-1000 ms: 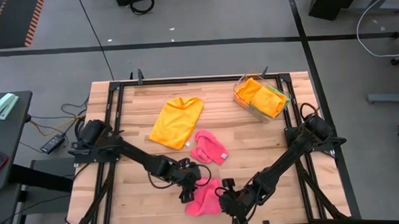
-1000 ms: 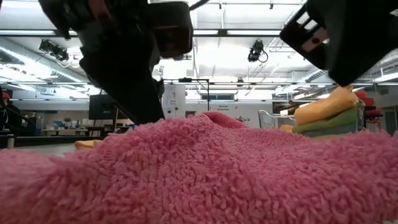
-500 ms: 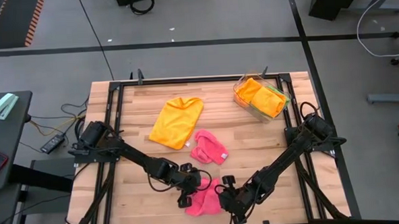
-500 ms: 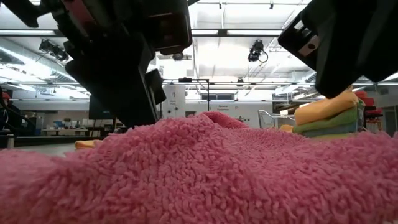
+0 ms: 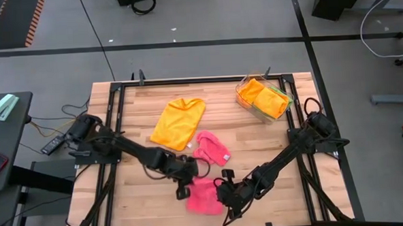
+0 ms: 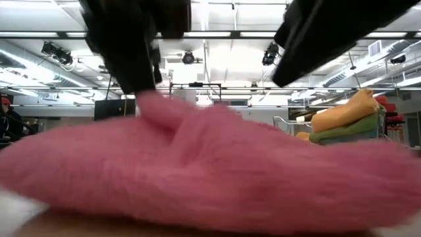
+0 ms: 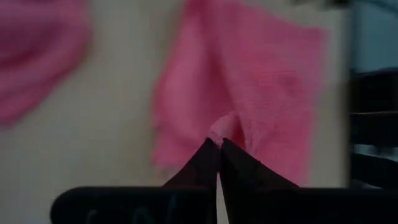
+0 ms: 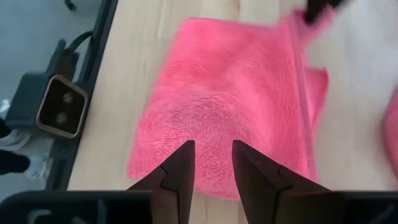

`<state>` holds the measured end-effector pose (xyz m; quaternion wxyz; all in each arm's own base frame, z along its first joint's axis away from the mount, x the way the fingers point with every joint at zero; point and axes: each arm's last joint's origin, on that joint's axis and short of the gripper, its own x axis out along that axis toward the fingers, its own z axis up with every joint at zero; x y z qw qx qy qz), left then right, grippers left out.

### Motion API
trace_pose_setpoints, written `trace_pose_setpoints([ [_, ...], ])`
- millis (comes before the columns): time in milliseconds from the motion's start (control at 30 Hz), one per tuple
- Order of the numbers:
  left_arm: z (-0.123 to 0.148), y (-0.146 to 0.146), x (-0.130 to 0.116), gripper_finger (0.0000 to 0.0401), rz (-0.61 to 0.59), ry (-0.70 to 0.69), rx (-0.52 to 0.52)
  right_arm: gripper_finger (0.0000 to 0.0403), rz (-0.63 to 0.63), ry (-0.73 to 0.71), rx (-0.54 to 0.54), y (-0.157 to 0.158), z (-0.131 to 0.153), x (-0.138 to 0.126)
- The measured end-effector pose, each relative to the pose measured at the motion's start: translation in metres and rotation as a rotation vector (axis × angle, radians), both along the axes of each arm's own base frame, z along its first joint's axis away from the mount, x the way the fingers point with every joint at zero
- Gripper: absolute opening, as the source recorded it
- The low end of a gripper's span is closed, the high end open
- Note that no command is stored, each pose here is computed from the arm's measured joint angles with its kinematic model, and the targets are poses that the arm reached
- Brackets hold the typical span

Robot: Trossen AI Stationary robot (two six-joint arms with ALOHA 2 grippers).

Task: Fold microfiber towels
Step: Fold the left pink towel

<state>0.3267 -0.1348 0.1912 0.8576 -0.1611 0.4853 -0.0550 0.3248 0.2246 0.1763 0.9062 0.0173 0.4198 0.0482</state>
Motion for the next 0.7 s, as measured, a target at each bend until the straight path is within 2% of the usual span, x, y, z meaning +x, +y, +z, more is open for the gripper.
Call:
trace_pose_setpoints([
  [233, -0.028, 0.021, 0.015, 0.0011, 0.006, 0.044, 0.066, 0.0115, -0.043, -0.023, 0.021, -0.007, 0.003, 0.006],
  [367, -0.037, 0.025, 0.021, 0.0033, 0.001, 0.030, 0.082, 0.0115, -0.056, -0.022, 0.027, -0.007, 0.003, 0.006],
  [467, -0.037, 0.027, 0.022, 0.0040, 0.001, 0.012, 0.109, 0.0115, -0.111, -0.033, -0.016, -0.012, 0.002, 0.007],
  [600, -0.037, 0.031, 0.023, 0.0025, 0.021, 0.010, 0.116, 0.0120, -0.233, -0.034, -0.055, -0.035, -0.003, 0.015],
  [700, -0.037, 0.031, 0.024, 0.0011, 0.034, 0.012, 0.108, 0.0125, -0.267, -0.054, -0.004, -0.057, -0.015, 0.023],
])
